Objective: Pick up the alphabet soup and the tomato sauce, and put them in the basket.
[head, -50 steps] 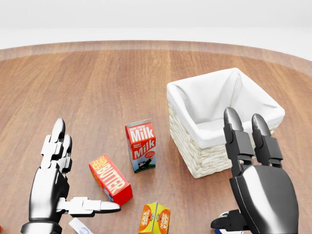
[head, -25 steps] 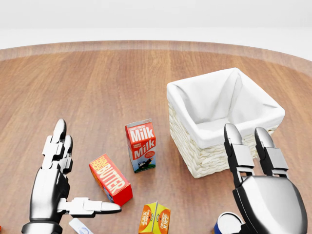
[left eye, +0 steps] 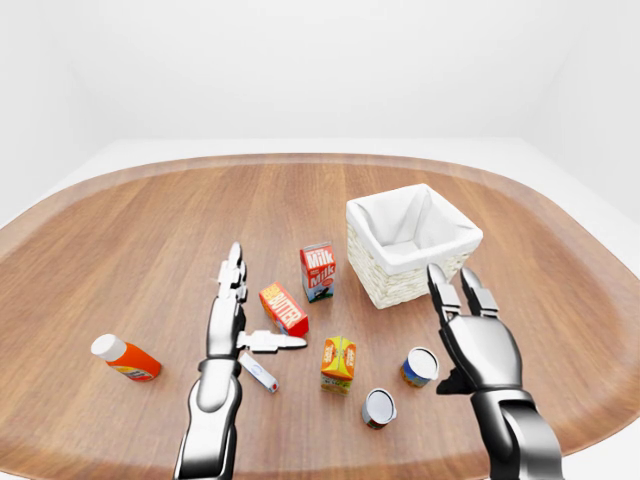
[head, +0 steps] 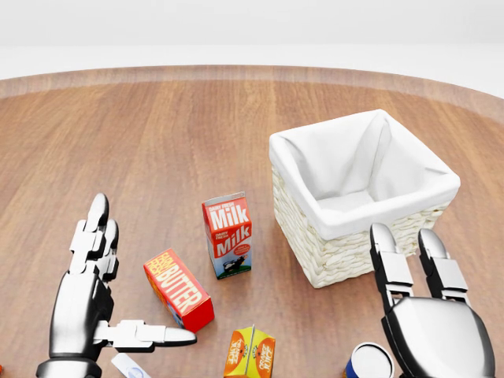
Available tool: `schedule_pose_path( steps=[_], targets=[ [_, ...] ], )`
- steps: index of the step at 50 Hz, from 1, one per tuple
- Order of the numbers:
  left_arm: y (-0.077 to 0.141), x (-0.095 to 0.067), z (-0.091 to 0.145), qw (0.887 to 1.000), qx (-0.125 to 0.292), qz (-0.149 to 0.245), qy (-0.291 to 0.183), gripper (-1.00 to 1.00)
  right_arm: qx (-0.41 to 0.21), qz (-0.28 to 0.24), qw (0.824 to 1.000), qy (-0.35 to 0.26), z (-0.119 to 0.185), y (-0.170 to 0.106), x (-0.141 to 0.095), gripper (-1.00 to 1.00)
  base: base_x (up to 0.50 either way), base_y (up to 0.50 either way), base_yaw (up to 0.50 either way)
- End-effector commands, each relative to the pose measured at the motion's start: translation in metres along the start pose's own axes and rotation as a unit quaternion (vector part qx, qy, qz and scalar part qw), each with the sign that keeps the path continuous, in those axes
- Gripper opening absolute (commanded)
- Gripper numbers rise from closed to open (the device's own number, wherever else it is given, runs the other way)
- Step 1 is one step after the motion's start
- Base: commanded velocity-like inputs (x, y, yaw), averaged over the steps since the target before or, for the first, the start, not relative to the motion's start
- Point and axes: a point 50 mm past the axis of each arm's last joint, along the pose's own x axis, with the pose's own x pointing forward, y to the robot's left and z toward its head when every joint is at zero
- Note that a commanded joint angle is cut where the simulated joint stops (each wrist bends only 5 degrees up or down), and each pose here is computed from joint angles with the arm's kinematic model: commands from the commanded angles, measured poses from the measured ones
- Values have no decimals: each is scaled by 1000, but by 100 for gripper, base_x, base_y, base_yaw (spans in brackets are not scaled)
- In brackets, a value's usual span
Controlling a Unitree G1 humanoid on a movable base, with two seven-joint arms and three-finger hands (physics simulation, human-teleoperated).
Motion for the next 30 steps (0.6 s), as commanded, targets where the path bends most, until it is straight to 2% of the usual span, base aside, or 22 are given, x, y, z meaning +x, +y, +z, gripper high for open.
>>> schedule_pose_path(
  steps=[1,30],
  targets=[
    [0,1,-1,1000,-1,-1,3,100,-11,19,1000,9,-5,18,1,100,0,0,0],
    [0,1,-2,1000,1,-4,5,100,-23,71,997,22,-11,54,6,100,0,0,0]
  ],
)
